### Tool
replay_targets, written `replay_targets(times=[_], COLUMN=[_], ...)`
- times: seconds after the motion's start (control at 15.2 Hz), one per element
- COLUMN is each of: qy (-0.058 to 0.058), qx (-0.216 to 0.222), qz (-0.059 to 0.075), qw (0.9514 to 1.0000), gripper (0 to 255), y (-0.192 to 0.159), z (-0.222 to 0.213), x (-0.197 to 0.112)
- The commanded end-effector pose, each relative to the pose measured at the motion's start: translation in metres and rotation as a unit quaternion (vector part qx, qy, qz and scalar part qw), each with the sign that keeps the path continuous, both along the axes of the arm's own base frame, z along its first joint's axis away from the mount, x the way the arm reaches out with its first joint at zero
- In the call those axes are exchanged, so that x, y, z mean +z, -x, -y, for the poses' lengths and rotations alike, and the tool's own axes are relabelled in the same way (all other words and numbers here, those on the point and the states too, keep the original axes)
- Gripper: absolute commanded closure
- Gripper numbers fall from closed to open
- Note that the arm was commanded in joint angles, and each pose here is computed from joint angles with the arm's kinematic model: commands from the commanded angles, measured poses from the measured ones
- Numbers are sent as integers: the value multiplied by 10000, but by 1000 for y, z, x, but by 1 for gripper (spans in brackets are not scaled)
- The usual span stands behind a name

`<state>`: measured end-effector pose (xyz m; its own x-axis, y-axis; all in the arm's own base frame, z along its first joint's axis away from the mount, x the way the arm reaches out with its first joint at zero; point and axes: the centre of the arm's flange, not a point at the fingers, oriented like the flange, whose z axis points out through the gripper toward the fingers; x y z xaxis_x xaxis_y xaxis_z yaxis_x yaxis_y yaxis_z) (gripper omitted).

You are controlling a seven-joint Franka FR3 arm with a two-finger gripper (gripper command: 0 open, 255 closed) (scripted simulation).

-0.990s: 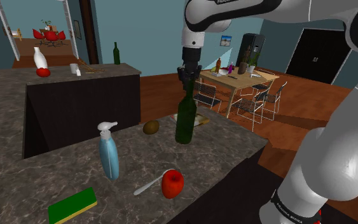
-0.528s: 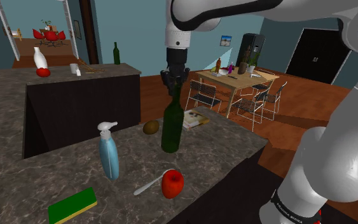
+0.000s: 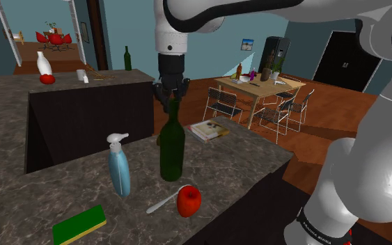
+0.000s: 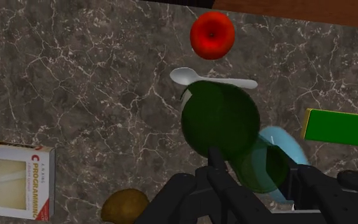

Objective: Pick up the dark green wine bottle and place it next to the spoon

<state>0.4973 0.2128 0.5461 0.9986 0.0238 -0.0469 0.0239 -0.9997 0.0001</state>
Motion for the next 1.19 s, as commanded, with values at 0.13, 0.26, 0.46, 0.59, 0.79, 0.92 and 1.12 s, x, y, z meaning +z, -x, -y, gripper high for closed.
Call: replay_targets(times=[0.13, 0.26, 0.46, 0.59, 0.79, 0.92, 1.12], qy=[-1, -1, -1, -1, -1, -1, -1], qx=[-8, -8, -8, -8, -8, -8, -8], qz=[1, 1, 1, 1, 1, 1, 1], qw=[10000, 10000, 10000, 10000, 10000, 10000, 10000], gripper=[255, 255, 255, 255, 255, 255, 255], y=[8, 11, 16, 19, 24, 28, 30], z=[-52, -79, -118, -144, -183, -210, -229], x=[0, 0, 0, 0, 0, 0, -10])
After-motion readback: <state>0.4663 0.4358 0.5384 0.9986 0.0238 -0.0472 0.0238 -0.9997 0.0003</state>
